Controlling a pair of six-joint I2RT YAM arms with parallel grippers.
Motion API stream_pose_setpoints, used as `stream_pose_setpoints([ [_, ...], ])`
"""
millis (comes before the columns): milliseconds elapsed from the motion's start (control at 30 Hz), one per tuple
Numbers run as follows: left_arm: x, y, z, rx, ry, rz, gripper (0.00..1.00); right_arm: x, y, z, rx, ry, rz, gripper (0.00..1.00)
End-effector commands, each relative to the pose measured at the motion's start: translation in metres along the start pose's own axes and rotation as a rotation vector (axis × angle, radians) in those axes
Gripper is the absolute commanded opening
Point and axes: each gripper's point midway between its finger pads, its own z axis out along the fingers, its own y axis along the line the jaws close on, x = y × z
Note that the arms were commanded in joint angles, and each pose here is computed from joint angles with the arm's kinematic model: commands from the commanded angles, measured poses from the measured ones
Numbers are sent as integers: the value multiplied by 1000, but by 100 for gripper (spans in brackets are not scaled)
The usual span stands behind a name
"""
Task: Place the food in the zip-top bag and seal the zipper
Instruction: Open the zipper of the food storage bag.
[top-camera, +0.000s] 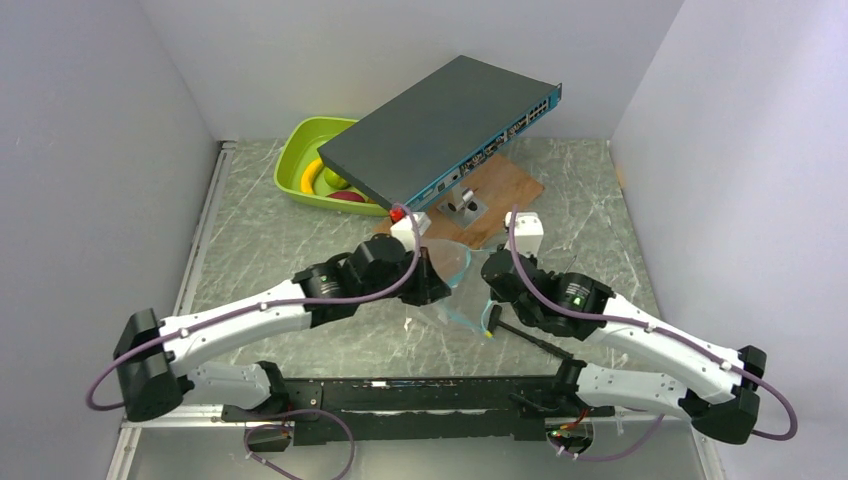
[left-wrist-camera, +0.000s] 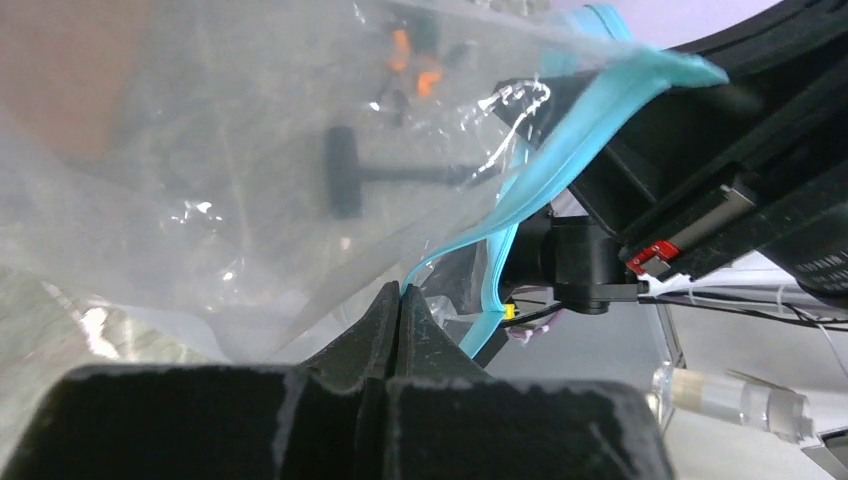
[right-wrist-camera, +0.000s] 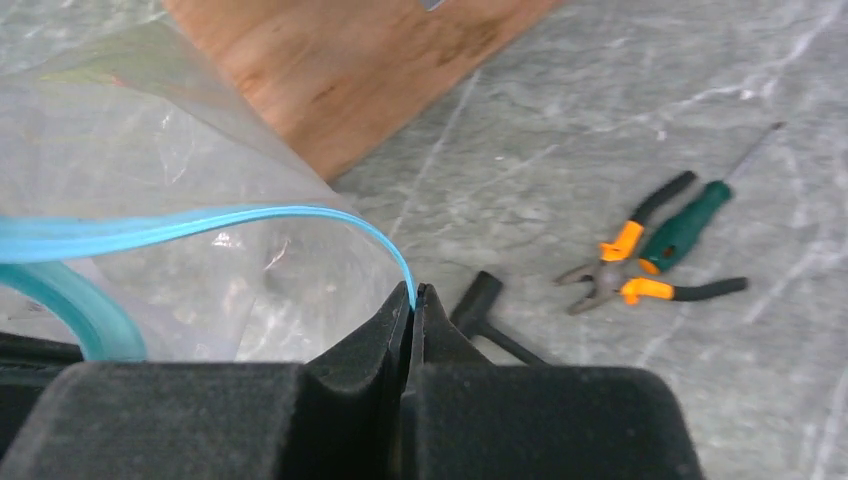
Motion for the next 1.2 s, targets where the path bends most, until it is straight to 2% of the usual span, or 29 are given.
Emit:
stream_pose_setpoints([
  [0,-22,-51,9,169,-15,24,0,-30,-40,-27,117,-85,-46,0],
  [167,-22,-60,27,211,-7,-6,1,-46,-51,-51,88,-104,-41,0],
  [233,-21,-62,32,213,8,-17,11,-50,-54,-57,87,-97,-44,0],
  [300,-20,-62,32,206,11,-20,30,-51,-53,-59,86,-86,-60,0],
  [367,-22,-63,24,220,-12,-13,45,-45,-47,-54,69,-67,-85,0],
  [533,-20,-30,-8,105,-57,19,70,-20,1,-26,-94,-13,-104,0],
  [667,-14,8,-46,-44,-83,25,73,-3,46,-2,-195,42,-49,0],
  [833,-11,65,-92,-207,-158,-24,87,6,95,16,-324,93,5,0],
  [1000,-18,123,-123,-403,-240,-75,91,12,107,33,-344,111,47,0],
  [1167,-45,167,-148,-547,-356,-96,92,15,106,47,-390,127,109,0],
])
